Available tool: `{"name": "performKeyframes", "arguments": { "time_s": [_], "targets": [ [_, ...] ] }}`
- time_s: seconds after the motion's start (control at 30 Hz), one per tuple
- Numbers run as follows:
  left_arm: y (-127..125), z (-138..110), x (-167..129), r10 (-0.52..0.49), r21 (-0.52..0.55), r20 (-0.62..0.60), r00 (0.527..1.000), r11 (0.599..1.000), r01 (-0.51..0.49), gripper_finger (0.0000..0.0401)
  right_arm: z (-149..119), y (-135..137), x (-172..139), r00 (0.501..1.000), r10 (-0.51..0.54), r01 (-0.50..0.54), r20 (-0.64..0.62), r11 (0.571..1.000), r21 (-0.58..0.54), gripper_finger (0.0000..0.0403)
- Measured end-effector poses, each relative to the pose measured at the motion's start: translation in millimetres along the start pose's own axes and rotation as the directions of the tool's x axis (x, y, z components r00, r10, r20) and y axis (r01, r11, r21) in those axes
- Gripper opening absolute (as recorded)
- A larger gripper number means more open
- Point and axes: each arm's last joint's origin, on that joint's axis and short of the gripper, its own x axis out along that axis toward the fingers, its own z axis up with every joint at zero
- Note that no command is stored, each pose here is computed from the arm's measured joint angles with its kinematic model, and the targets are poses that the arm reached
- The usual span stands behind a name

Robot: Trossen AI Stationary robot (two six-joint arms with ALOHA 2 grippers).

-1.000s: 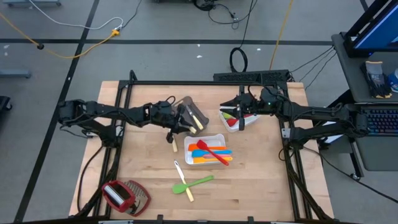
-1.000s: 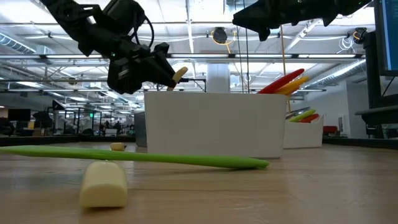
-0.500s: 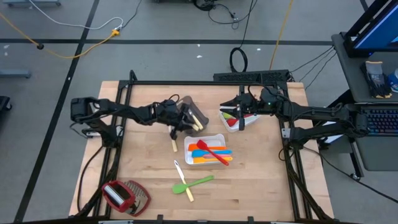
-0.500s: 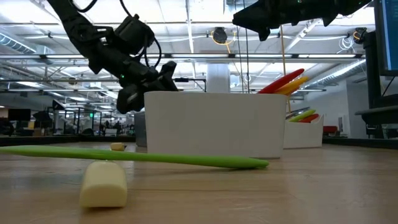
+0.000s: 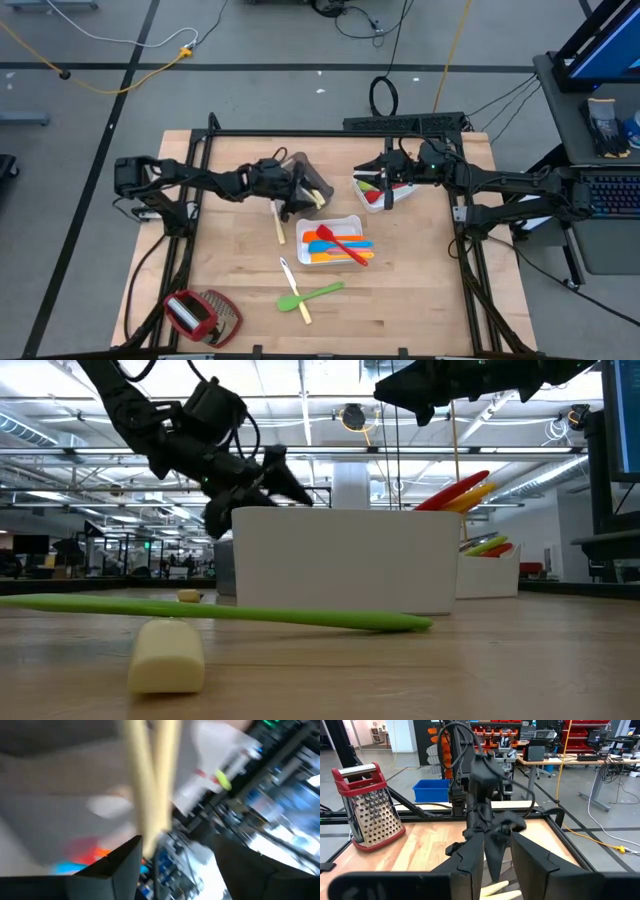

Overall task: Pick & Place Kitchen Items
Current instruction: Put the yellow knife into the black bin

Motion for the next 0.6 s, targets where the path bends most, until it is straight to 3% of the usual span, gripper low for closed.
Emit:
{"name": "performKeyframes", "arguments": {
  "time_s": [0.17,0.33,0.47,0.6],
  "targets": [
    [-15,-16,-7,-0.132,0.058,-0.089,0.987,0.989,0.138,0.0264,0,0,0,1.0,0.0,0.0,0.0,1.0,0.0,0.0089],
    [-20,-39,-21,-0.188,0.109,-0.13,0.973,0.973,0.203,0.0259,0,0,0,1.0,0.0,0.0,-0.002,1.0,0.0,0.0089],
    [-21,-61,-34,-0.223,0.163,-0.163,0.961,0.955,0.249,0.025,0,0,0,1.0,0.0,0.0,-0.003,1.0,0.001,0.0089],
    [-11,-80,-44,-0.187,0.194,-0.16,0.969,0.957,0.217,0.0242,-1,0,0,1.0,0.001,-0.001,-0.007,1.0,0.002,0.0089]
  ]
}}
